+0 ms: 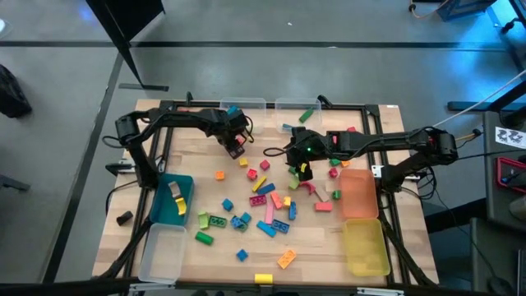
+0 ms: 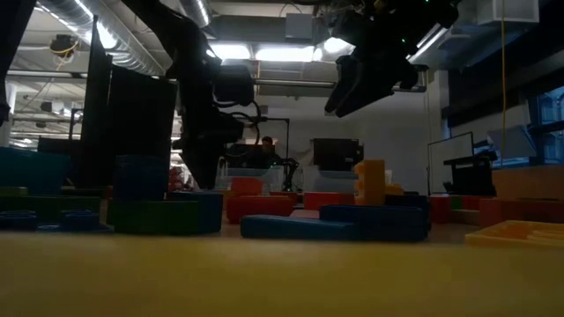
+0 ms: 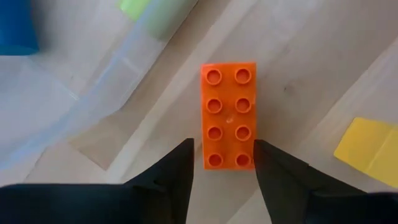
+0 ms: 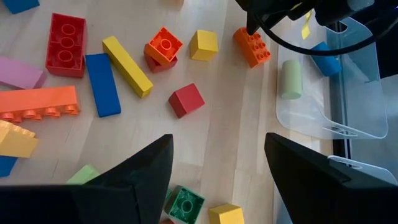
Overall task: Sort blocks by size
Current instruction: Put the orange game piece into the bottom left transparent bin
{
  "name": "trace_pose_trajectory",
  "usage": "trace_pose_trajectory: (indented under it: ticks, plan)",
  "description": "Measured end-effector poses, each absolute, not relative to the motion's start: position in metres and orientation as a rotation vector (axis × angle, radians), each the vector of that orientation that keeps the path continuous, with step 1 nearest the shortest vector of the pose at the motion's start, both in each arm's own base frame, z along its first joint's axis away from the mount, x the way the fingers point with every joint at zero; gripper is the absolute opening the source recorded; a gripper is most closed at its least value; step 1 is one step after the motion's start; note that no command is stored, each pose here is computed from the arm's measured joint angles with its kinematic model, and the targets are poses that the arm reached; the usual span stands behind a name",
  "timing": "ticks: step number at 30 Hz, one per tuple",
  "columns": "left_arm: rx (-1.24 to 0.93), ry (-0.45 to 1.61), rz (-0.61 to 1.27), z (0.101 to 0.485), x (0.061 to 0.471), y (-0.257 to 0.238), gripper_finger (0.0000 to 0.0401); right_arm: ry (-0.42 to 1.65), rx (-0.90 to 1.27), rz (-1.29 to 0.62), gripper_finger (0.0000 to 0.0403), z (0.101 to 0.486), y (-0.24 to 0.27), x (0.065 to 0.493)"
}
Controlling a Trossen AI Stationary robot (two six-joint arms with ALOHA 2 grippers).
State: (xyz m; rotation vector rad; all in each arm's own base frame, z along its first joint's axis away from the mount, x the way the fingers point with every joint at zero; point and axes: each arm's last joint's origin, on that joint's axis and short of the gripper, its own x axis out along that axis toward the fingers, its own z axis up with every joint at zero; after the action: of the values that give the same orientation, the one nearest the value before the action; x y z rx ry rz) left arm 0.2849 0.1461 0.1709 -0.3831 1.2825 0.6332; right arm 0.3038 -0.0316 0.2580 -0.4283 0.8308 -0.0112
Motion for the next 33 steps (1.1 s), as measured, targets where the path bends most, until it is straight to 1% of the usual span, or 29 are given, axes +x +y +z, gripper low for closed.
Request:
trace_pose_trajectory:
  ticks: [5, 8, 18, 25, 29, 31, 33]
  plan:
    - [-0.388, 1.281, 0.637, 0.171, 0.285, 0.146, 0.0199, 0.831, -0.427, -0.012, 0.0253, 0.258, -0.032, 0.304]
    - [-0.388, 1.28, 0.637, 0.171, 0.285, 0.146, 0.0213, 0.831, -0.427, -0.012, 0.0253, 0.258, -0.032, 0.304]
    - [-0.412, 1.266, 0.617, 0.168, 0.287, 0.148, 0.0217, 0.831, -0.425, -0.013, 0.0253, 0.258, -0.032, 0.304]
    - [-0.416, 1.34, 0.609, 0.143, 0.292, 0.15, 0.0217, 0.849, -0.424, -0.008, 0.0253, 0.257, -0.031, 0.303]
    - [-0.396, 1.349, 0.589, 0.139, 0.294, 0.151, 0.0208, 0.857, -0.427, -0.014, 0.0253, 0.256, -0.031, 0.302]
    - [-0.384, 1.351, 0.577, 0.14, 0.294, 0.151, 0.0188, 0.857, -0.428, -0.015, 0.0253, 0.256, -0.031, 0.302]
    - [-0.385, 1.347, 0.572, 0.142, 0.293, 0.15, 0.0158, 0.857, -0.428, -0.015, 0.0253, 0.256, -0.031, 0.302]
